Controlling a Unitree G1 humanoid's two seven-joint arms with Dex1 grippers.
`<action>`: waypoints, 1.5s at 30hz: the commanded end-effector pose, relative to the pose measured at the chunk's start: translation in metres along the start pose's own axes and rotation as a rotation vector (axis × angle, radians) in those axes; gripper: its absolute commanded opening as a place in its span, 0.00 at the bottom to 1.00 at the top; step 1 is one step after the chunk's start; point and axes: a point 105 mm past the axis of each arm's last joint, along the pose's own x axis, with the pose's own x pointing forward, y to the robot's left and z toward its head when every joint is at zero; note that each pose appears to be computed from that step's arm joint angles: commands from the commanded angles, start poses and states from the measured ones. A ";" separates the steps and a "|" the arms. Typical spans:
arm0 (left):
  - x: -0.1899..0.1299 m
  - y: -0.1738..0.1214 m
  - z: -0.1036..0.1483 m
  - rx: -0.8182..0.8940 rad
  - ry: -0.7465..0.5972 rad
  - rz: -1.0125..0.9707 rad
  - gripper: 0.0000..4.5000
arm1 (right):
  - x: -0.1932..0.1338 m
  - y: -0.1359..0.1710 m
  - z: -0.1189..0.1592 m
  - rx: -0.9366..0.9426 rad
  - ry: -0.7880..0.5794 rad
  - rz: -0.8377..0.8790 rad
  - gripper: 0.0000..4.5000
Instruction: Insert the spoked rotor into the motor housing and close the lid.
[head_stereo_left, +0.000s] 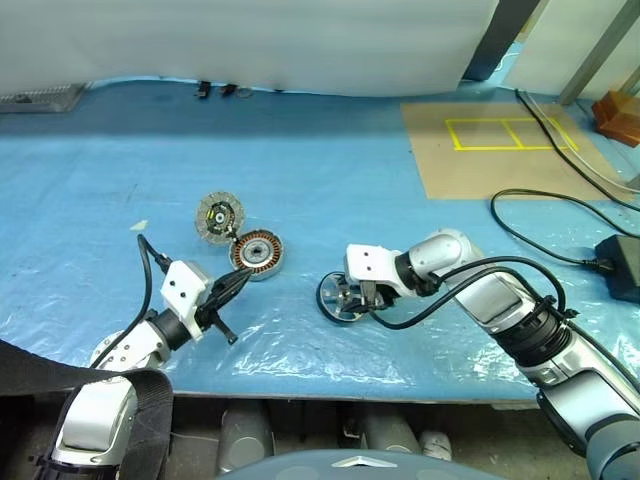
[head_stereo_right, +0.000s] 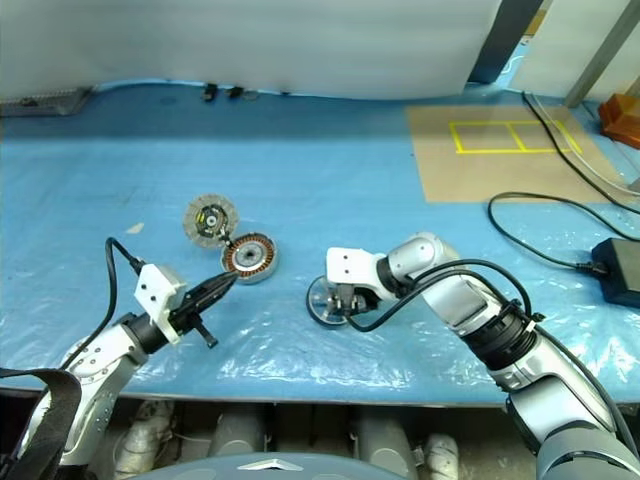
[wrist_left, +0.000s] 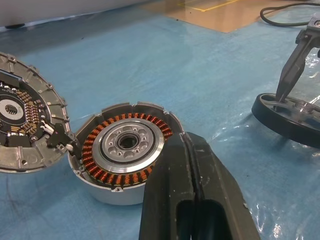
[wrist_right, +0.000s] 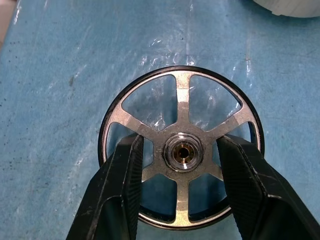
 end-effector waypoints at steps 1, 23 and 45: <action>0.001 0.002 0.008 0.032 -0.027 -0.005 0.00 | 0.004 0.001 -0.002 -0.020 0.028 -0.003 0.39; -0.035 0.009 0.009 0.022 -0.038 0.154 0.00 | -0.021 -0.076 0.127 0.122 -0.489 -0.180 0.27; -0.032 0.004 -0.002 -0.004 -0.031 0.168 0.00 | 0.032 -0.088 0.121 0.044 -0.340 -0.178 0.27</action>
